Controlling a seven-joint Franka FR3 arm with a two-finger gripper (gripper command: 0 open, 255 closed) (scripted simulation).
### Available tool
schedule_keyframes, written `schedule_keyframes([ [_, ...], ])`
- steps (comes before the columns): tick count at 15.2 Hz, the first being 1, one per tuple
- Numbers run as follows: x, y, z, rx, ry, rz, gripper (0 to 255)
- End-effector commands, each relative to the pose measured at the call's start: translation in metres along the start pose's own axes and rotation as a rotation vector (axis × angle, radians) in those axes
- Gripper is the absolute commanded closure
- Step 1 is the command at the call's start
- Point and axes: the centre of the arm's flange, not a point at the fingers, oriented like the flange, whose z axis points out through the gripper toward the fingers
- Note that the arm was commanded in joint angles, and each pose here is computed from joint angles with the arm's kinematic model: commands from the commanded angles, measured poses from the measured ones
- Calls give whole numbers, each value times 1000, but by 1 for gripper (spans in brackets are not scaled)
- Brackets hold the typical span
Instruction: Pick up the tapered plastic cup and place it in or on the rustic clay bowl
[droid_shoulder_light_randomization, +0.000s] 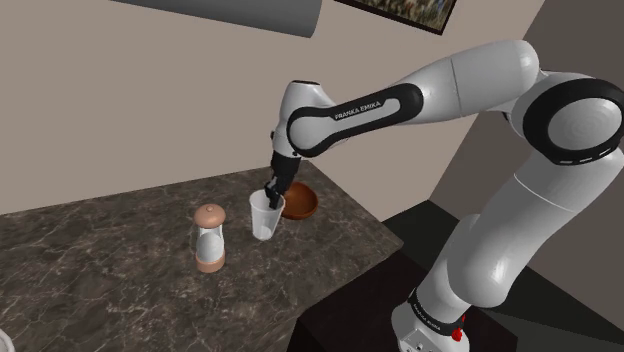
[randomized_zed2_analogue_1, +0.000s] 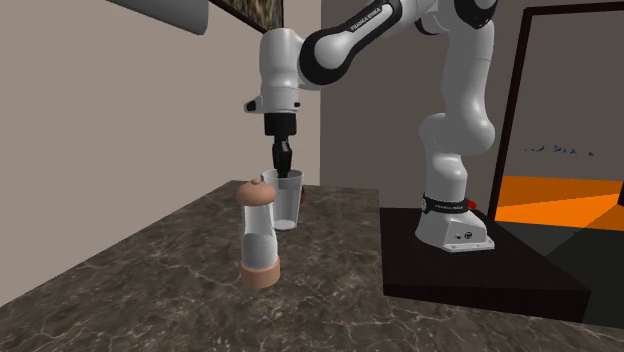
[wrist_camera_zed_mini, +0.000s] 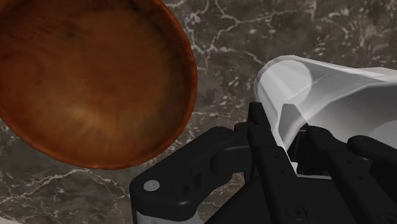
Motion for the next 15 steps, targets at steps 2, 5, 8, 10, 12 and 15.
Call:
schedule_keyframes([
  [2,0,-2,-15,0,0,0,255],
  [5,0,-4,-31,0,0,0,255],
  [8,1,-5,-47,0,0,0,255],
  [10,1,-7,-57,0,0,0,255],
  [12,1,-8,-68,0,0,0,255],
  [15,1,-10,-83,0,0,0,255],
])
